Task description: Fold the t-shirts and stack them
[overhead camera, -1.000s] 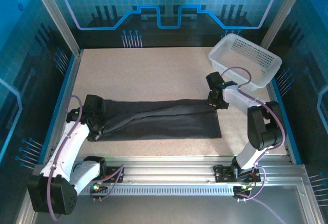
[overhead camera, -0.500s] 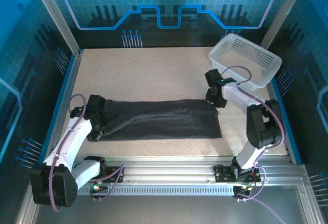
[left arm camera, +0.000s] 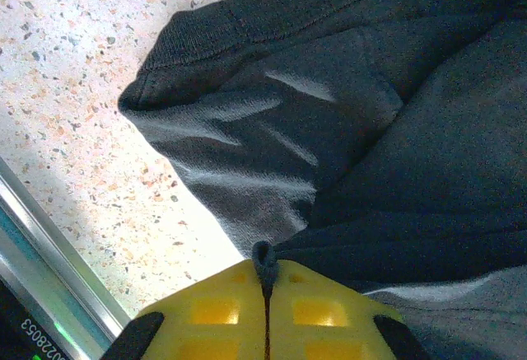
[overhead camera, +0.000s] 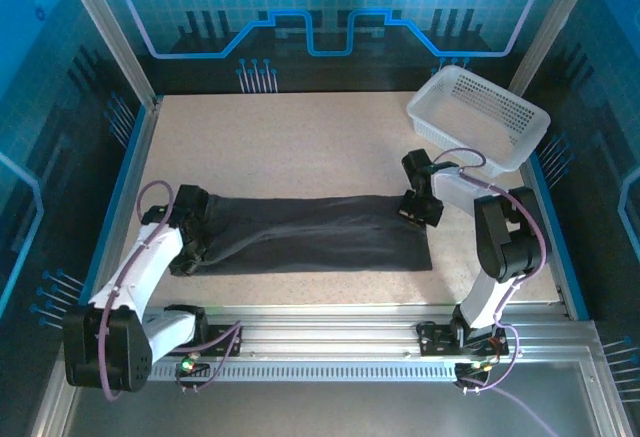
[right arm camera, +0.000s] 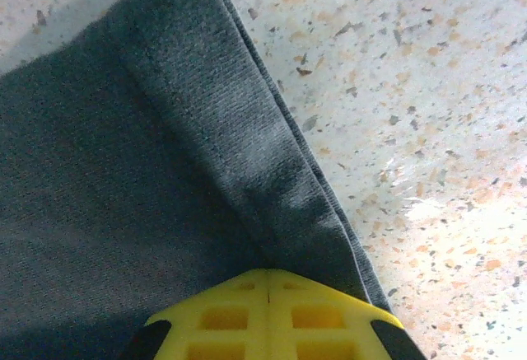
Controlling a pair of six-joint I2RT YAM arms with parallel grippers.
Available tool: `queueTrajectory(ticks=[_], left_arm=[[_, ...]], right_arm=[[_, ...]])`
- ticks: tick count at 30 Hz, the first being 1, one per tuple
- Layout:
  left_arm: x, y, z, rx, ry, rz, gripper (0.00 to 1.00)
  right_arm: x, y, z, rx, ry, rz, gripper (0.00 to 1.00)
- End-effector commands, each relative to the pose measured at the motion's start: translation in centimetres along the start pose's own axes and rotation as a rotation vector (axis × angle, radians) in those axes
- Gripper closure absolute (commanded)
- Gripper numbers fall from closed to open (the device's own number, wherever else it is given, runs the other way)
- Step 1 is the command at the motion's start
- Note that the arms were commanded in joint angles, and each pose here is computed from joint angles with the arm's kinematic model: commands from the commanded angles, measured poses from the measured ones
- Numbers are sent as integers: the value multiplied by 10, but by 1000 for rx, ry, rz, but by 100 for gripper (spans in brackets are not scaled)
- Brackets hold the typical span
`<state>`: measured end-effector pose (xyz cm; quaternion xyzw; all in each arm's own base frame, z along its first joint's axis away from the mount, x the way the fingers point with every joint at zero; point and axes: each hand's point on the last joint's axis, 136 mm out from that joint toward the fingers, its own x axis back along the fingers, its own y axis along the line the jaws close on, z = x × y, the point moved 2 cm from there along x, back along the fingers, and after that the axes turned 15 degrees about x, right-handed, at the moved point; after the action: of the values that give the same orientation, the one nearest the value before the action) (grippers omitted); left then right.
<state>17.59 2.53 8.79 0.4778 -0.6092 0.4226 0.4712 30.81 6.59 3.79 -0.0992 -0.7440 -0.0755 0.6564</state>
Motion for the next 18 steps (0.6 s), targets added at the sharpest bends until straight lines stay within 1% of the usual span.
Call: queueTrajectory(ticks=[1, 3, 5, 9, 13, 14, 15, 16, 17, 18], left_arm=[[-3, 3, 0, -23, -6, -34, 92], [4, 3, 2, -22, -2, -24, 95], [9, 4, 6, 0, 14, -5, 100], [16, 8, 17, 45, 62, 14, 100], [15, 12, 24, 11, 71, -8, 100], [16, 13, 21, -7, 58, -14, 96], [20, 8, 18, -43, 41, 4, 83], [25, 1, 15, -72, 26, 28, 66], [34, -11, 9, -102, 2, 68, 53], [47, -24, 1, -126, -36, 111, 46]], right_arm=[[12, -12, -5, 46, -32, 65, 99], [25, -5, -13, 82, -95, 68, 97], [33, 2, -16, 116, -121, 78, 96], [43, 23, -20, 179, -155, 81, 94], [43, 34, -20, 179, -163, 76, 93], [42, 34, -21, 171, -162, 76, 93], [41, 35, -22, 169, -163, 72, 93], [41, 36, -23, 169, -164, 68, 93], [40, 37, -23, 167, -159, 61, 92], [38, 38, -24, 163, -154, 47, 92]])
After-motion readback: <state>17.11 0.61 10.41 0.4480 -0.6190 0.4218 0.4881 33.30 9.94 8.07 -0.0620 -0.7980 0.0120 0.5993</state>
